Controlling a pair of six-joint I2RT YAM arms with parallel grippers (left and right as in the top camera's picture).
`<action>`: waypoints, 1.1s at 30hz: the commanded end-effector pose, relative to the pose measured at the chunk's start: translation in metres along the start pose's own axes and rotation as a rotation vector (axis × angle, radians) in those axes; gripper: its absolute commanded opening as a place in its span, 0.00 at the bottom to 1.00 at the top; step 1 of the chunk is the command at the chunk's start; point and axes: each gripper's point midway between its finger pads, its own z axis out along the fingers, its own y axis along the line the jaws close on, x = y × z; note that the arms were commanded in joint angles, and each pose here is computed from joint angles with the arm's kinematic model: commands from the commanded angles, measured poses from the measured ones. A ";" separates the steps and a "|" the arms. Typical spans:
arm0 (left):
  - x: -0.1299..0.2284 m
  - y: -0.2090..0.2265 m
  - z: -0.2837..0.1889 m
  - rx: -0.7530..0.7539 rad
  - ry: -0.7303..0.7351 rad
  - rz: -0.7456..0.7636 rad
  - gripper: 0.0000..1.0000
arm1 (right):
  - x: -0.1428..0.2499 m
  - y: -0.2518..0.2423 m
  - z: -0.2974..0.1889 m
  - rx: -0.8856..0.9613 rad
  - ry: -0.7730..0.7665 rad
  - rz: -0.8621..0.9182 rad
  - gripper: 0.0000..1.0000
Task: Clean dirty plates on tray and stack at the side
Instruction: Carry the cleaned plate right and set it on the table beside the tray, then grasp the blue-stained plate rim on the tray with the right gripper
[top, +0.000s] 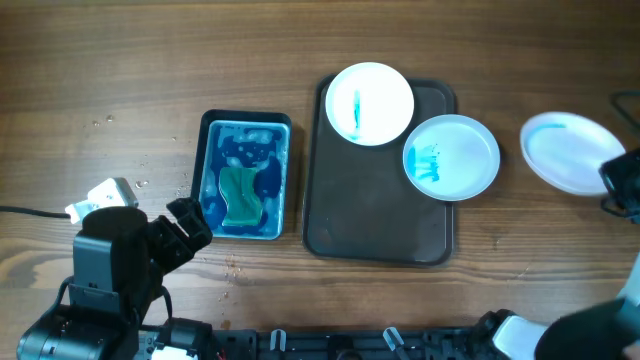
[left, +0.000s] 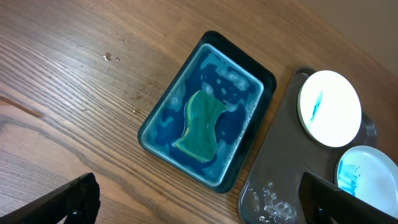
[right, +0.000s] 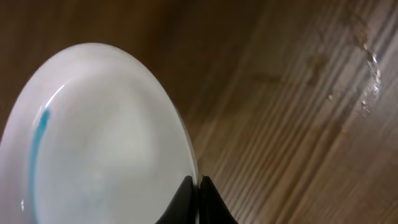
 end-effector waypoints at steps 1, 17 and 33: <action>-0.004 0.000 -0.003 0.000 -0.018 -0.015 1.00 | 0.013 -0.014 0.036 0.077 0.087 0.021 0.04; -0.004 0.000 -0.003 0.000 -0.018 -0.015 1.00 | 0.093 -0.018 0.107 0.134 0.270 -0.087 0.04; -0.004 0.000 -0.003 0.000 -0.017 -0.014 1.00 | 0.118 0.098 0.015 -0.346 0.080 -0.536 0.53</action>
